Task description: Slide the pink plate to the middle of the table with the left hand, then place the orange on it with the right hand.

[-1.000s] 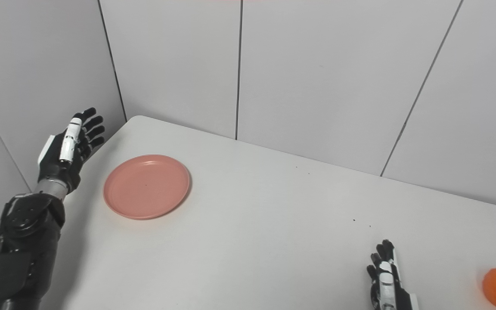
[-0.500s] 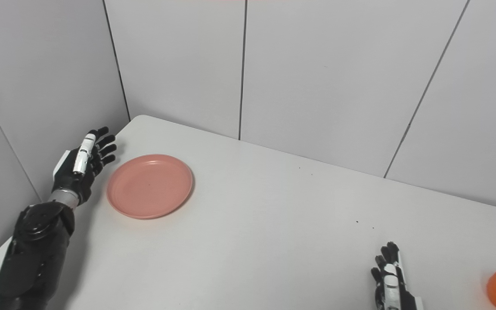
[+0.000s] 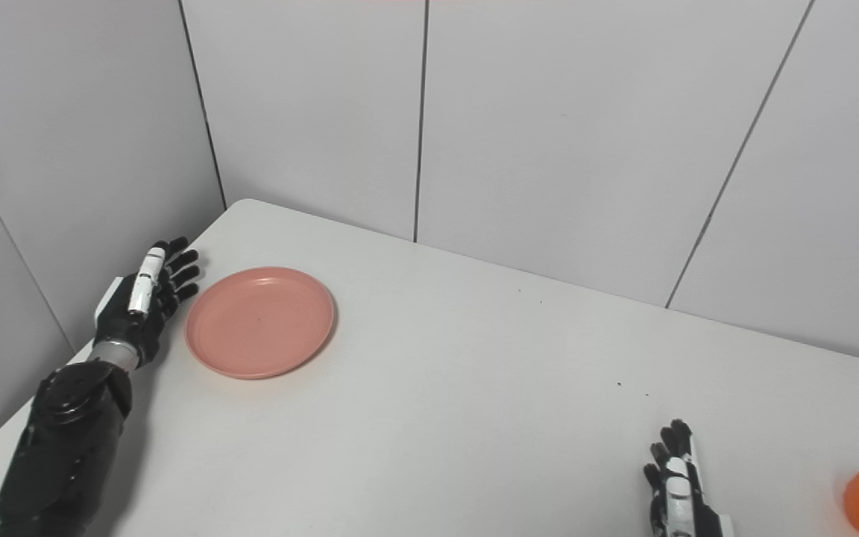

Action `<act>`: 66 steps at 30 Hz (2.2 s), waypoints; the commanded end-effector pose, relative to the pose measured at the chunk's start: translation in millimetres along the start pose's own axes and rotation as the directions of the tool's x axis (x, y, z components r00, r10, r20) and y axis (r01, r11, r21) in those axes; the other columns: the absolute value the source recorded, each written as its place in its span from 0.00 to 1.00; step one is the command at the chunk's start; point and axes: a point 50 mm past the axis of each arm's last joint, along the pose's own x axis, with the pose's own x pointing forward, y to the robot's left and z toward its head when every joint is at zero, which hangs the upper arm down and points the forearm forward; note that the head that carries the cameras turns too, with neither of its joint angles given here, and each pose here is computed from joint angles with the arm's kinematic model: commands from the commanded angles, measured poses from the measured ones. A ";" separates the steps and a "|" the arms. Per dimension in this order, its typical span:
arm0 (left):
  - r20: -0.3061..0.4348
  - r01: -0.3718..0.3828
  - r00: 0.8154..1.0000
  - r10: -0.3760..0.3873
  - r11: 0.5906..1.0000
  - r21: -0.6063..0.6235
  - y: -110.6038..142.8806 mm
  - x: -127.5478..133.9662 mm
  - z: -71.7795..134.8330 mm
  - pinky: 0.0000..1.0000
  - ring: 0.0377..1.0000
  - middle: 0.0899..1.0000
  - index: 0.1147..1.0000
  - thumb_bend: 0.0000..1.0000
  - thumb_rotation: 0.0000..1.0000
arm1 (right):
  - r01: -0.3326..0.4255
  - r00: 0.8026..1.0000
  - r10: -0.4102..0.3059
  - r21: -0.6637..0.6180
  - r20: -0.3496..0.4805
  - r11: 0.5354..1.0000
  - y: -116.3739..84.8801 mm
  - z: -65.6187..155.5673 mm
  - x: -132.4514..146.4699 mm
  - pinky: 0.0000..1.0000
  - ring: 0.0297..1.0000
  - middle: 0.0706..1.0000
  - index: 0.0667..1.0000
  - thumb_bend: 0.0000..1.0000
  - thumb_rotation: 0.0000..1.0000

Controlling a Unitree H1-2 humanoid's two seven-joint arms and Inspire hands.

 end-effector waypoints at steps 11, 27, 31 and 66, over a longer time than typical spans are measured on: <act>0.070 -0.002 0.998 0.004 0.999 -0.035 1.2 14.4 18.8 0.93 0.91 0.90 0.87 0.28 1.00 | -0.004 0.999 0.004 -0.001 0.043 1.000 -1.2 13.9 3.7 1.00 1.00 1.00 1.00 0.14 1.00; 0.006 0.080 0.997 -0.080 0.997 -0.013 -11.0 20.1 -12.4 0.93 0.92 0.91 0.89 0.36 1.00 | -0.002 0.999 0.002 -0.005 0.036 1.000 -0.3 15.4 3.7 1.00 1.00 1.00 1.00 0.13 1.00; -0.016 0.098 0.995 -0.098 0.995 -0.019 -14.8 21.6 -18.4 0.92 0.91 0.90 0.88 0.36 1.00 | -0.005 0.999 0.005 -0.009 0.035 1.000 -0.9 15.0 3.4 1.00 1.00 1.00 1.00 0.14 1.00; -0.096 0.232 0.967 -0.235 0.972 -0.042 -65.6 -12.1 -36.0 0.89 0.89 0.89 0.87 0.35 1.00 | -0.008 0.999 0.008 0.008 0.045 1.000 2.4 15.0 5.4 1.00 1.00 1.00 1.00 0.16 1.00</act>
